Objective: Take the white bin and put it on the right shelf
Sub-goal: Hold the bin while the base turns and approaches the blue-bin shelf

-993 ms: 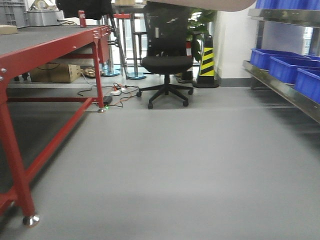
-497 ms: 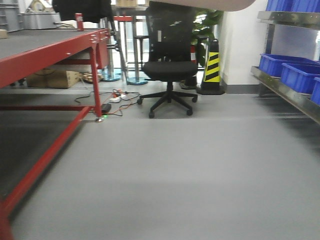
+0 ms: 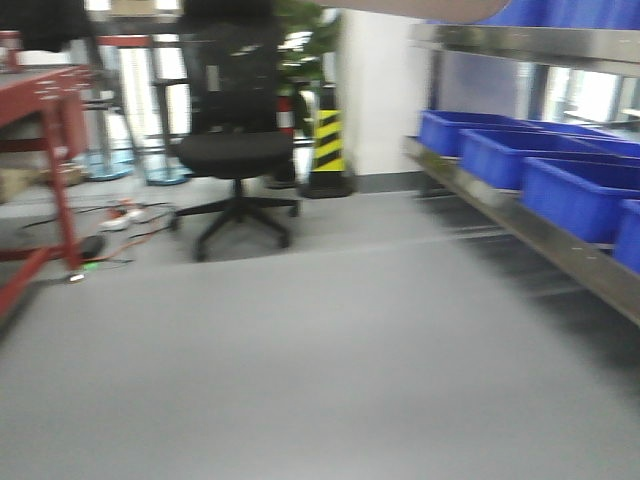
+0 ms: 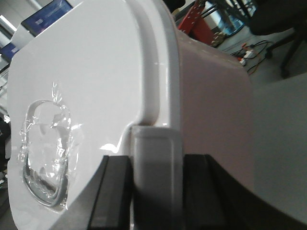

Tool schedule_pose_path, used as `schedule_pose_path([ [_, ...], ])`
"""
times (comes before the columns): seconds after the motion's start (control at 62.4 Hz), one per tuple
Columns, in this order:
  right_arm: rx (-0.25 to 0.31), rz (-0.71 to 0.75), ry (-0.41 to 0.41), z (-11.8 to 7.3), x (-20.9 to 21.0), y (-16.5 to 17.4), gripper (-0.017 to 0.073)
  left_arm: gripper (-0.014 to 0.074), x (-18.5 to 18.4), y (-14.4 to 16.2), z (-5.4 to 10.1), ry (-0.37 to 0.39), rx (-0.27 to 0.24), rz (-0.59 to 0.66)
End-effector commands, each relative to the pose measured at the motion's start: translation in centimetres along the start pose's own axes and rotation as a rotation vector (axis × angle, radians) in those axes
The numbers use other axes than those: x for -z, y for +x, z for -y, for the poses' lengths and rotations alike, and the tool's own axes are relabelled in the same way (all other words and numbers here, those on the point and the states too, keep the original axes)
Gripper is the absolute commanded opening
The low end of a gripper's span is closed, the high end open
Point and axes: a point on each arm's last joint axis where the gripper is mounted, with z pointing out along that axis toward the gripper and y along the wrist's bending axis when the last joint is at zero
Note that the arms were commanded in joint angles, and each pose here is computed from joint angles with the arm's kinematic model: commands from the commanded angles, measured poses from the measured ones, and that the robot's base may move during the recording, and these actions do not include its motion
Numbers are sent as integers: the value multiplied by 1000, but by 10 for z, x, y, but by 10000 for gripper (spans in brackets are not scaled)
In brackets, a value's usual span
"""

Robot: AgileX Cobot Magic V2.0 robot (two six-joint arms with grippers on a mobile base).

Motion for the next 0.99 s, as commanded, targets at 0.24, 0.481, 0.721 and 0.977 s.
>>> schedule_pose_path([
  [0.24, 27, -4, -241, -46, 5, -3, 52, -125, -1, 10, 61, 317, -59, -133],
  [0.481, 27, -5, -242, -46, 5, -3, 52, -125, -1, 10, 61, 317, -59, -133],
  [0.721, 27, -5, -242, -46, 5, -3, 52, -125, -1, 10, 61, 317, -59, -133],
  [0.977, 27, -5, -242, -46, 5, -3, 52, -125, -1, 10, 61, 317, -59, -133],
])
